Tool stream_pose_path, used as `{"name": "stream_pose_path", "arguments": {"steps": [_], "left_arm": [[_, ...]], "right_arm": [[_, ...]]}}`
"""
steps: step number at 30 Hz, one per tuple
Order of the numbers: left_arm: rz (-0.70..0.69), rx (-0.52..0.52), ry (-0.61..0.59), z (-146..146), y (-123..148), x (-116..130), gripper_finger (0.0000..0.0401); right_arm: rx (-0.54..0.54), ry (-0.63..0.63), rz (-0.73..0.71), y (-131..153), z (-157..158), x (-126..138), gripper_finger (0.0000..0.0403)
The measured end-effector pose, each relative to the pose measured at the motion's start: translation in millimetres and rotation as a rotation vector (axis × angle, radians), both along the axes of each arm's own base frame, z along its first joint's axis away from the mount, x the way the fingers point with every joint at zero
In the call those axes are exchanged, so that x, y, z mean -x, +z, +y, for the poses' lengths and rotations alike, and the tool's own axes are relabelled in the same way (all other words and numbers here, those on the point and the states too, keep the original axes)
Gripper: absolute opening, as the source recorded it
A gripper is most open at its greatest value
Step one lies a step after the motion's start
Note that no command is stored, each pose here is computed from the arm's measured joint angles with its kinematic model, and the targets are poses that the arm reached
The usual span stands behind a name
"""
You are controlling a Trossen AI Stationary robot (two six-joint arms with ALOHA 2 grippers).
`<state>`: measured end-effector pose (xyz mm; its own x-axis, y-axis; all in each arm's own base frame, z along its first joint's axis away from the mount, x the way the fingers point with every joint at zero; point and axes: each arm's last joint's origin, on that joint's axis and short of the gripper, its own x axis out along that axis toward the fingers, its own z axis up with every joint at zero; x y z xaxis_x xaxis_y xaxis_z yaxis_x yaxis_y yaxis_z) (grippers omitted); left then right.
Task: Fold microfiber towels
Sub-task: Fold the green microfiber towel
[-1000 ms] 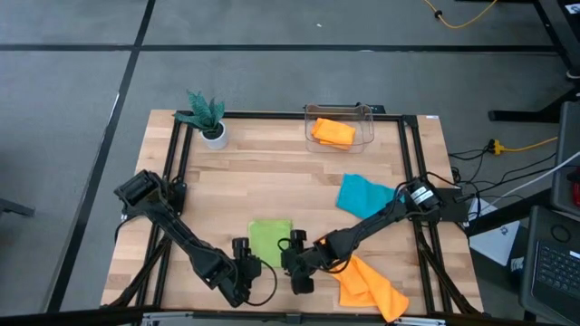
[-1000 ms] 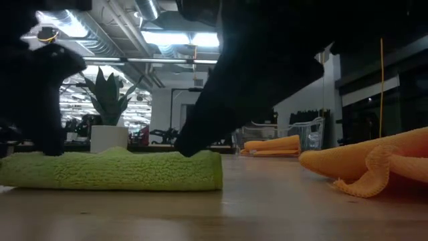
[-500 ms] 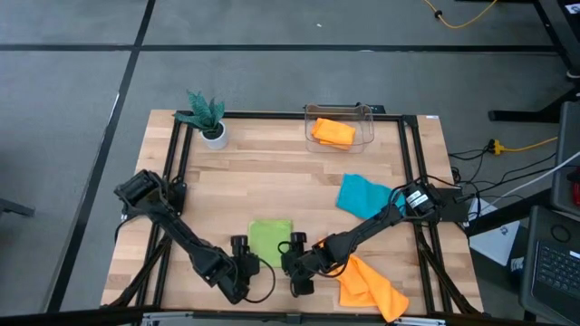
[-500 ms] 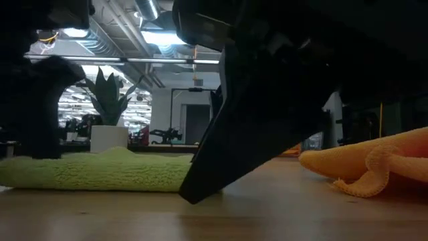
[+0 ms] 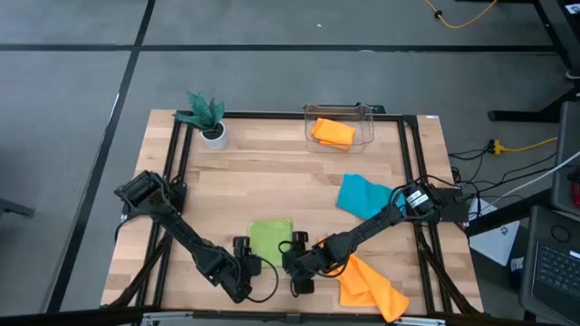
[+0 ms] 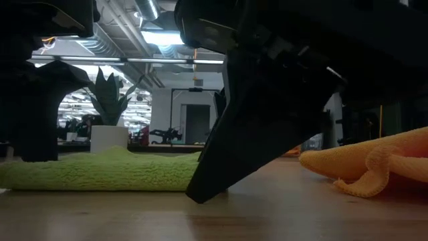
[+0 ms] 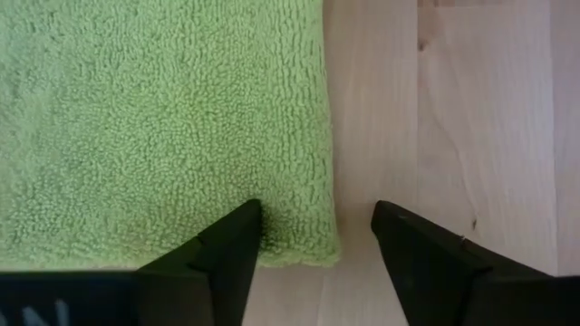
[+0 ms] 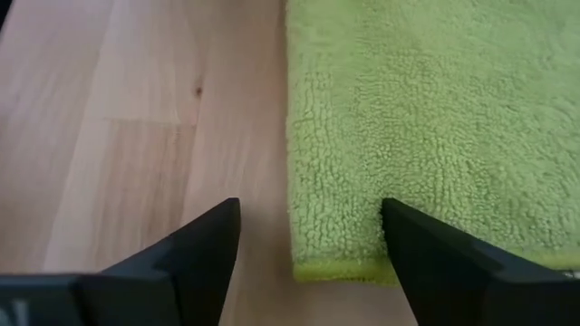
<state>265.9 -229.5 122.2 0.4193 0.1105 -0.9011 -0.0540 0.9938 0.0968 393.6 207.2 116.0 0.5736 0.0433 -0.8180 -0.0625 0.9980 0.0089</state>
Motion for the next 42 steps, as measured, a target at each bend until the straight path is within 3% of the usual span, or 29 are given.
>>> {"name": "stream_pose_path", "arguments": {"steps": [11, 17, 19, 29, 34, 42], "left_arm": [[-0.017, -0.004, 0.006, -1, -1, 0, 0.0095], [-0.025, 0.005, 0.026, -1, -1, -1, 0.0015], [-0.027, 0.012, 0.026, -1, -1, -1, 0.0008], [-0.021, 0.2, -0.018, -9, 13, -3, 0.0001], [-0.023, 0.377, -0.058, -14, 37, -1, 0.0], [-0.088, 0.56, -0.104, -30, 48, -4, 0.0]], "right_arm": [[-0.01, -0.072, 0.003, -2, -2, 1, 0.015], [-0.068, -0.134, 0.022, -2, -2, 2, 0.0053], [-0.093, -0.141, 0.031, -2, -2, 2, 0.0018], [-0.321, -0.09, 0.126, 8, 9, -4, 0.0006], [-0.45, -0.057, 0.148, 24, 19, -11, 0.0006], [-0.606, -0.005, 0.216, 37, 36, -9, 0.0006]]}}
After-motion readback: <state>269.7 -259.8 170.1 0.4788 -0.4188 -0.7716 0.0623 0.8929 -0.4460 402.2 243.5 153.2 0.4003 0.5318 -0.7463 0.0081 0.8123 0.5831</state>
